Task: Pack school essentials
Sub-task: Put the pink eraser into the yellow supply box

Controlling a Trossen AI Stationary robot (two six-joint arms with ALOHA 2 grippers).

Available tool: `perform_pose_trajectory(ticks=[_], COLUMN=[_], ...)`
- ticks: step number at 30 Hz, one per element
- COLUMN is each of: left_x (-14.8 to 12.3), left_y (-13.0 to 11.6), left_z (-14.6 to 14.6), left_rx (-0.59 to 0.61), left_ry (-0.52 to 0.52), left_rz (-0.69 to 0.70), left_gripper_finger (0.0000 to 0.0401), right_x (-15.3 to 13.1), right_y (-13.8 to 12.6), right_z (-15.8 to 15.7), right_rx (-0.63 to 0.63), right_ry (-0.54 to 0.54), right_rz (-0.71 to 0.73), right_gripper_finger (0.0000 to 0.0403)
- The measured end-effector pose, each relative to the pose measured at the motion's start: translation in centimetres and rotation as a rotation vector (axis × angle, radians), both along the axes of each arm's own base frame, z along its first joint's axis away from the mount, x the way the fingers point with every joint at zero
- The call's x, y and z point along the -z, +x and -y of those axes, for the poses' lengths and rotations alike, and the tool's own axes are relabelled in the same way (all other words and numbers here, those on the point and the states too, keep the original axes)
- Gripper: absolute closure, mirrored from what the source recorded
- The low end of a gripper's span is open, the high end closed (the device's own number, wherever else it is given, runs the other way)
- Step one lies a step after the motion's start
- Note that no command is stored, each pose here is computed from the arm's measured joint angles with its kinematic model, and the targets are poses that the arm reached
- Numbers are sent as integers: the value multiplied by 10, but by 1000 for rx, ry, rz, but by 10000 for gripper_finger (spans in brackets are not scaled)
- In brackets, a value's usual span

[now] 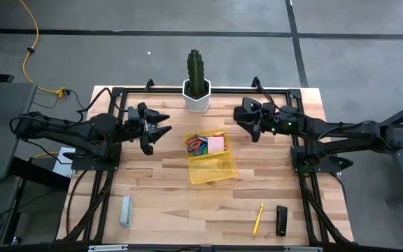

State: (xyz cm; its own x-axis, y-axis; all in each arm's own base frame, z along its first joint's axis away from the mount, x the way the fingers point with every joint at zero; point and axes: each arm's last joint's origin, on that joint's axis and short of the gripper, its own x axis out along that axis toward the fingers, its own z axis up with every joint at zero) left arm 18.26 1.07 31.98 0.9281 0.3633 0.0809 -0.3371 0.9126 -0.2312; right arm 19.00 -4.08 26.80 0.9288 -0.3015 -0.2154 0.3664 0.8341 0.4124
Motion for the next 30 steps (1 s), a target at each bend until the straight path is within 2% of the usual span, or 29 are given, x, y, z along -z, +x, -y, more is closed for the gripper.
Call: perform_pose_trajectory(ticks=[4,9,14,19,27,30], left_x=[2,4,5,5,5,5], left_y=[0,0,0,0,0,0], left_z=[0,0,-1,-1,-1,-1], left_rx=[1,-15,-37,-37,-38,-38], left_ry=[-29,-29,-30,-22,-13,-13], left_rz=[-11,-29,-45,-49,-52,-52], left_gripper_finger=[190,190,190,190,190,190], right_x=[1,12,39,71,117,131], right_y=[1,9,26,40,54,57], right_z=[4,9,14,16,23,23], right_rx=[140,382,566,656,835,862], right_ry=[80,235,407,547,583,617], right_rz=[-220,-456,-515,-605,-723,-754], right_gripper_finger=[160,160,160,160,160,160])
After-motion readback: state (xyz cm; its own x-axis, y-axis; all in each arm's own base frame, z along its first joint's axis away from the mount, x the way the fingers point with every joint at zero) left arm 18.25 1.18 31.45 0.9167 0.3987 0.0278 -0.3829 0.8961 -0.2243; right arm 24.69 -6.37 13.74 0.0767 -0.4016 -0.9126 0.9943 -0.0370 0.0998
